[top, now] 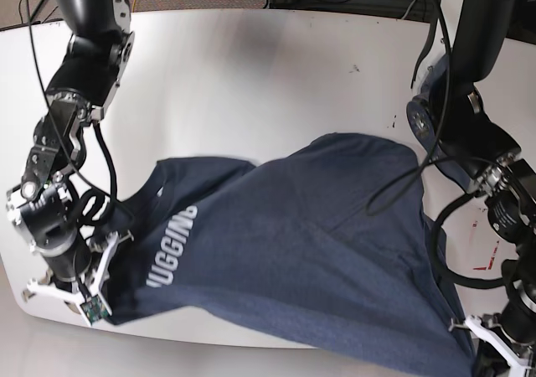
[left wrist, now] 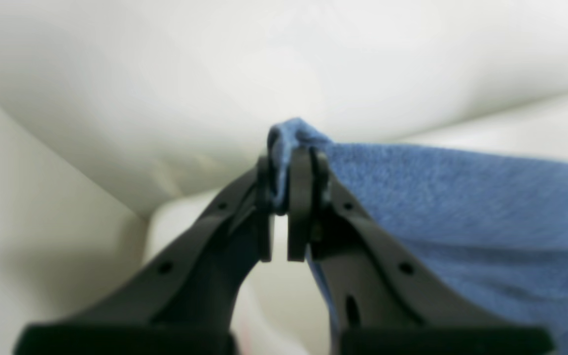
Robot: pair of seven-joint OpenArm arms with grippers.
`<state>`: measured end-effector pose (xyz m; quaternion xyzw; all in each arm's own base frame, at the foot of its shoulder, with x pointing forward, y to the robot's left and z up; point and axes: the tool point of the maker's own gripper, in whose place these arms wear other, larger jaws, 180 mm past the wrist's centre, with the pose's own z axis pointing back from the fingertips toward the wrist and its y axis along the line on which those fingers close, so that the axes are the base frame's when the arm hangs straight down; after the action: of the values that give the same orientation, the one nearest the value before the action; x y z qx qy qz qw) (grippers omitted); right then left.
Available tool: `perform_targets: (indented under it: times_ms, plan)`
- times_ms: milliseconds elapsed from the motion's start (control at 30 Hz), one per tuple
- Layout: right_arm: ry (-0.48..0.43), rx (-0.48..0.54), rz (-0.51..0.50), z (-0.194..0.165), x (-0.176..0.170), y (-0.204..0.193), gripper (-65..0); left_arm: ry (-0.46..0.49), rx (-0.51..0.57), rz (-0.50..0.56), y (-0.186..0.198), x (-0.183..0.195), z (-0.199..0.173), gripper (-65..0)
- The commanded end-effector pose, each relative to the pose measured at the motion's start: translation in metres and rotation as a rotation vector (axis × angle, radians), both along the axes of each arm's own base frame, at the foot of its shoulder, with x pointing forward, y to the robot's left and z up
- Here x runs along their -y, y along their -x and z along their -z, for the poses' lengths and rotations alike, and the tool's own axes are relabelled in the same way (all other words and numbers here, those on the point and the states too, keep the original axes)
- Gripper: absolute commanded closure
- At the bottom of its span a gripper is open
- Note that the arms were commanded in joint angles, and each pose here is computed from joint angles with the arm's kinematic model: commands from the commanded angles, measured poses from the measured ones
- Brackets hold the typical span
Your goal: Layout the t-shirt on the table in an organized manner, then fold the t-shirt properly
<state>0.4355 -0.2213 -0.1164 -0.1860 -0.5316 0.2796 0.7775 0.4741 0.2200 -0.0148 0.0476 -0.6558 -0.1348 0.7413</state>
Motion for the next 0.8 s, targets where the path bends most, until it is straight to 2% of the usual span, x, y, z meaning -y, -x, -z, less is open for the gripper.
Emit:
perform_targets:
  times_ms: [0, 100, 233, 533, 767]
  plan:
    - [0.037, 0.134, 0.006, -0.059, 0.006, -0.011, 0.0, -0.005, 0.116, 0.008, 0.003, 0.001, -0.048, -1.1]
    - [0.070, 0.196, 0.011, -0.097, 0.006, -0.017, 0.0, -0.009, 0.175, -0.007, 0.009, -0.002, -0.079, -1.1]
    - [0.136, 0.299, 0.018, -0.165, 0.003, -0.020, 0.0, -0.050, 0.270, -0.078, 0.024, -0.025, -0.132, -1.1]
    - [0.211, 0.527, 0.021, -0.283, -0.008, 0.001, 0.0, -0.010, 0.425, -0.074, 0.042, -0.044, -0.237, -1.1]
    - [0.263, 0.579, 0.005, -0.303, -0.020, 0.012, 0.0, 0.016, 0.436, -0.044, 0.041, -0.043, -0.258, -1.1]
